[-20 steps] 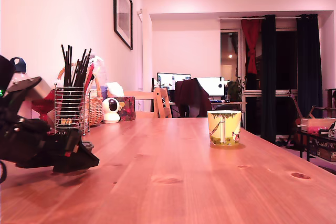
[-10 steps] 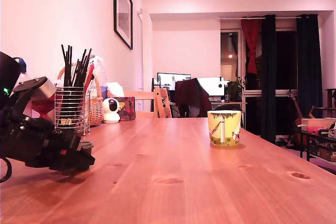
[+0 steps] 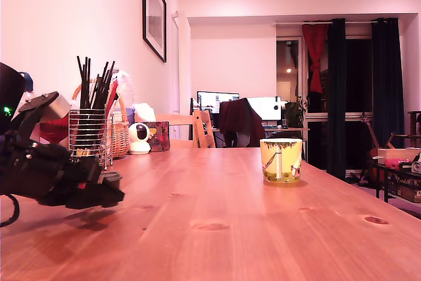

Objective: Pick the coffee capsule and then drop it inside the coffee cup in front of you

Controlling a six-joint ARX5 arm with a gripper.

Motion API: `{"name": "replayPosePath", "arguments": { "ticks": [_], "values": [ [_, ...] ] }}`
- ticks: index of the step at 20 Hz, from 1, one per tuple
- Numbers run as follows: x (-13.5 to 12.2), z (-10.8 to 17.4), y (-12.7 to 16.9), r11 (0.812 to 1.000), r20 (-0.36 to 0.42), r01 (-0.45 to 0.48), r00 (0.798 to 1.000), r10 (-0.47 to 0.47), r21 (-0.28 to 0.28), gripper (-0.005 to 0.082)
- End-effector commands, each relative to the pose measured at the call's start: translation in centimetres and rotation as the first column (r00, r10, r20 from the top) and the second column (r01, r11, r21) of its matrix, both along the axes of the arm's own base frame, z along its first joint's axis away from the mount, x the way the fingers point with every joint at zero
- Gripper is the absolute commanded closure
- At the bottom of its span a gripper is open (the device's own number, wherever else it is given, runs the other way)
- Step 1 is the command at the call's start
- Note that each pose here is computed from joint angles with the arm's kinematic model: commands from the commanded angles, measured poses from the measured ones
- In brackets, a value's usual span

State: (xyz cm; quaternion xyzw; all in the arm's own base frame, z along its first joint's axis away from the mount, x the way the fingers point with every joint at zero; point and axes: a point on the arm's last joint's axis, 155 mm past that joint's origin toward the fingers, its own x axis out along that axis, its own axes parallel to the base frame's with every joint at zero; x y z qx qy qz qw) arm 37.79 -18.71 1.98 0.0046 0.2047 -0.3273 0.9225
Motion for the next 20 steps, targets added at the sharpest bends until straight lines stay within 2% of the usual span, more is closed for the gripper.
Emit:
{"name": "replayPosePath", "arguments": {
  "ticks": [1,5,9,15,17,20],
  "values": [
    [0.1,1.8,-0.9,0.999,0.045,0.029,0.999,-0.028,-0.024,0.0642],
    [-0.2,4.8,-3.4,0.994,0.098,0.092,0.991,-0.086,-0.054,0.0642],
    [0.2,6.5,-6.5,0.987,0.068,0.143,0.988,-0.138,-0.075,0.0642],
    [1.0,8.2,-10.8,0.982,0.024,0.182,0.983,-0.181,-0.042,0.0641],
    [1.5,8.6,-11.4,0.986,0.016,0.162,0.987,-0.162,-0.023,0.0639],
    [2.0,9.6,-12.1,0.987,0.018,0.158,0.987,-0.157,-0.022,0.0639]
  ]
}}
